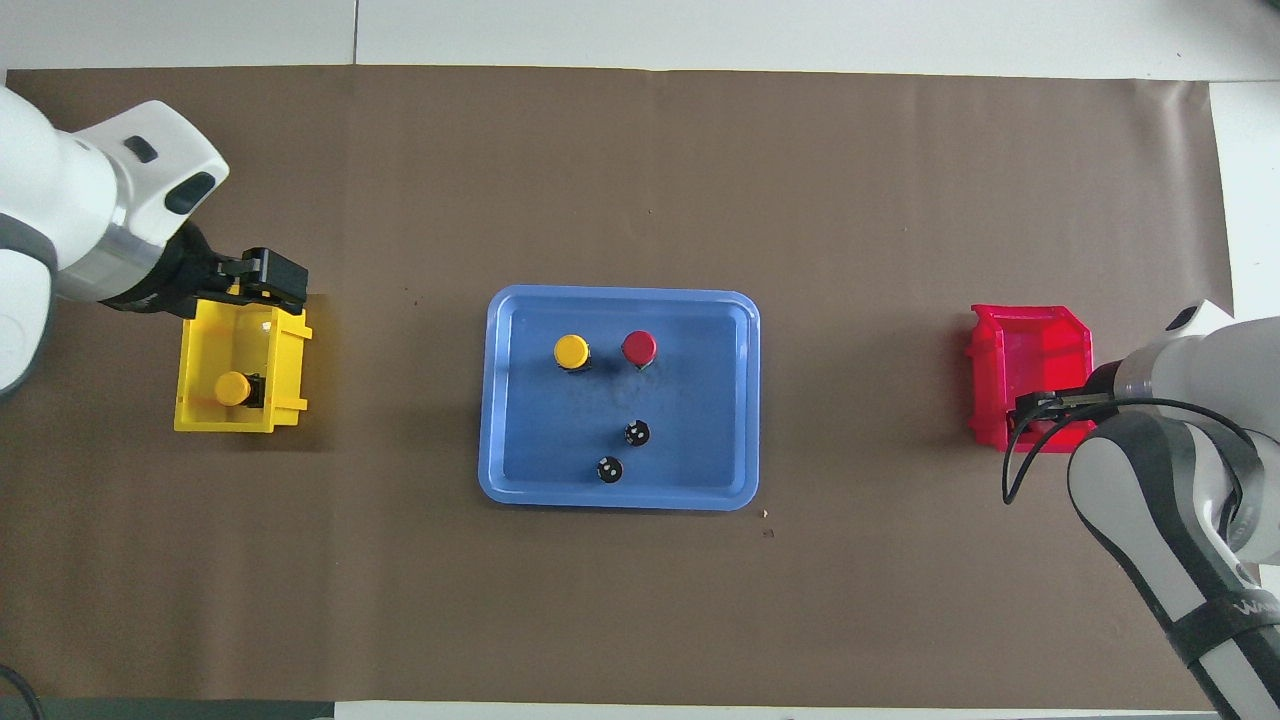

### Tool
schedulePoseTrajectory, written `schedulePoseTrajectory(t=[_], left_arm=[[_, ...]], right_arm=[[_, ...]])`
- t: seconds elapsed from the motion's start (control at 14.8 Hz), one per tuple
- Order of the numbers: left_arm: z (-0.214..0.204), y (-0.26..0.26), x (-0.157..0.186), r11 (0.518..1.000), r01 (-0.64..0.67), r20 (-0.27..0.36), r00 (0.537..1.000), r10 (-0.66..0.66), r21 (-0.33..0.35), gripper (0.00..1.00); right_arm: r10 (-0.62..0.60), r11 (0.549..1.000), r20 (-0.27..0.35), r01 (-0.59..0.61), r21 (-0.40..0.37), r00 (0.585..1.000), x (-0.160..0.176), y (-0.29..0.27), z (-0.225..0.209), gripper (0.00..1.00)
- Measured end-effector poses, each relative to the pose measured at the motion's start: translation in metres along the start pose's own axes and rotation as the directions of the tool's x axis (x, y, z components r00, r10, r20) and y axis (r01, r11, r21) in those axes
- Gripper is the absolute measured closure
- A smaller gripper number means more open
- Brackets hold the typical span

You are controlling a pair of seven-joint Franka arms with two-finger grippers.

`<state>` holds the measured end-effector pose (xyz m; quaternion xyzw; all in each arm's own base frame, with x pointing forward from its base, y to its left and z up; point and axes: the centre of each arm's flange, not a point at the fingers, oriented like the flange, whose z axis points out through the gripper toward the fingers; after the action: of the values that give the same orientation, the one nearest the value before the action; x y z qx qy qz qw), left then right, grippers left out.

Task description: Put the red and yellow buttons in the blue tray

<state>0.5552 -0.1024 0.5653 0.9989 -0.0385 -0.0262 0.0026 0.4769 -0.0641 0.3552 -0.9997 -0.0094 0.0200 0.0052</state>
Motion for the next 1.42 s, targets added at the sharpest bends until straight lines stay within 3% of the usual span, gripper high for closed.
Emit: schedulePoseTrajectory(t=[0.27, 0.34, 0.41, 0.68, 0.81, 1.02, 1.22, 1.29, 1.42], left_arm=[[-0.006, -0.057, -0.002, 0.999, -0.050, 0.003, 0.999, 0.050, -0.005, 0.00], [-0.004, -0.061, -0.002, 0.999, -0.051, 0.001, 0.999, 0.051, -0.006, 0.00], [0.002, -0.064, -0.002, 0.999, -0.047, -0.010, 0.999, 0.047, -0.005, 0.00], [0.061, -0.074, -0.010, 1.000, -0.030, -0.048, 0.998, 0.030, -0.002, 0.02], [0.088, -0.084, -0.015, 1.000, -0.012, -0.035, 0.999, 0.012, -0.004, 0.05], [0.129, -0.090, -0.021, 1.000, -0.001, -0.049, 0.999, 0.001, -0.003, 0.15], [0.167, -0.090, -0.032, 1.000, -0.001, -0.041, 0.999, 0.001, -0.003, 0.20], [0.175, -0.089, -0.036, 1.000, -0.002, -0.028, 1.000, 0.002, -0.003, 0.25], [0.187, -0.089, -0.041, 1.000, -0.013, -0.013, 1.000, 0.012, -0.004, 0.25]], right_arm=[[-0.001, 1.000, -0.003, 0.001, -0.001, 1.000, -0.004, 0.000, 0.004, 0.40], [-0.001, 1.000, -0.004, 0.001, -0.001, 1.000, -0.005, -0.001, 0.006, 0.48], [-0.002, 1.000, -0.004, 0.002, -0.002, 1.000, -0.005, -0.001, 0.006, 0.59], [-0.011, 1.000, 0.000, 0.011, -0.001, 1.000, -0.004, -0.002, 0.004, 0.59], [-0.042, 0.999, 0.039, 0.042, 0.007, 0.998, 0.004, -0.001, -0.017, 0.59], [-0.063, 0.998, 0.070, 0.062, 0.016, 0.996, 0.032, -0.003, -0.094, 0.59], [-0.033, 0.999, 0.035, 0.032, 0.008, 0.999, 0.067, -0.055, -0.145, 0.59], [-0.001, 1.000, 0.016, 0.001, 0.006, 1.000, 0.078, -0.092, -0.148, 0.59], [0.086, 0.996, -0.030, -0.085, 0.015, 0.996, 0.089, -0.174, -0.138, 0.59]])
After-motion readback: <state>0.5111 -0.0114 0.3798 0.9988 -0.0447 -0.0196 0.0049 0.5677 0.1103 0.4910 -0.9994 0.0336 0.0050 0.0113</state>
